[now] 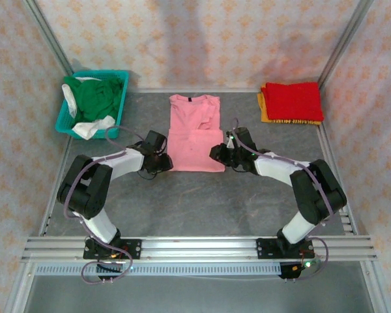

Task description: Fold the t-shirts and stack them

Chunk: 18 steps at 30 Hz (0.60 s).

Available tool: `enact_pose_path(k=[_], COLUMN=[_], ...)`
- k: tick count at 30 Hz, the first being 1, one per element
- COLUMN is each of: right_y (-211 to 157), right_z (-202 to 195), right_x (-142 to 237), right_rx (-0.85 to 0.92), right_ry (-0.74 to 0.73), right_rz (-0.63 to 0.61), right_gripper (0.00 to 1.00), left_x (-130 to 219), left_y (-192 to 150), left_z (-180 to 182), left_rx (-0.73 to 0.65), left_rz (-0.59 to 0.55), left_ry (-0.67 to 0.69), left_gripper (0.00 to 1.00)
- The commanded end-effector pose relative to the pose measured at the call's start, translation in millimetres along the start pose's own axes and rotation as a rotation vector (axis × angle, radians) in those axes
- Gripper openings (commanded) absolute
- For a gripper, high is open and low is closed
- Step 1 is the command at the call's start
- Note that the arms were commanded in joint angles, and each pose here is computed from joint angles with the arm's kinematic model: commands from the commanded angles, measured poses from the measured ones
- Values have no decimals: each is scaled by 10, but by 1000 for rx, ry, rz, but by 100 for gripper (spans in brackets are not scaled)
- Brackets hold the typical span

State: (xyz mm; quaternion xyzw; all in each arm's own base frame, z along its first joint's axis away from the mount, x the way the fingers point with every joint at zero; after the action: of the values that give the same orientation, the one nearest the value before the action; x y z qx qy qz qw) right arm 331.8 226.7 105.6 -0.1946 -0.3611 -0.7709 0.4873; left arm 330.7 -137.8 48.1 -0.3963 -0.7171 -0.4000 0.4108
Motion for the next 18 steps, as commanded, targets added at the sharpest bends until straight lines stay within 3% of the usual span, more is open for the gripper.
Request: enact_pose_path(k=[1,10,18], right_y=[-49,-76,-133], right_z=[-113,-221,-474], right_x=[-64,-29,125], right_rx=[13,-22,-57], right_ry=[-34,-84,-258], right_rz=[-4,-27,-31], right_gripper=[29,29,38], left_x=[-73,-79,-112], left_y=[35,-69,-64], left_z=[-157,-208,-181], left_rx=[-16,-16,-25], left_rz=[4,16,8], left_ry=[-41,-44,-25], left_gripper=[32,30,16])
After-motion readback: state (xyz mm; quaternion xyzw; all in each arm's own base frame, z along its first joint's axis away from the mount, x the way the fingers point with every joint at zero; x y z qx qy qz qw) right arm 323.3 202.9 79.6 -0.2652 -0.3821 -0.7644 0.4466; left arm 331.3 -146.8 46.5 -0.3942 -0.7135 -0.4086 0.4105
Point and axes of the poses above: each hand's point on the last joint's axis, 136 mm out from that joint toward the fingers, its own x axis back along the fingers, its own z axis along the line the jaws close on, y = z × x, the point moved 3 cm from there along x, back along the fingers, and after that the axes turned 2 degrees about x, right-handed, at the moved point
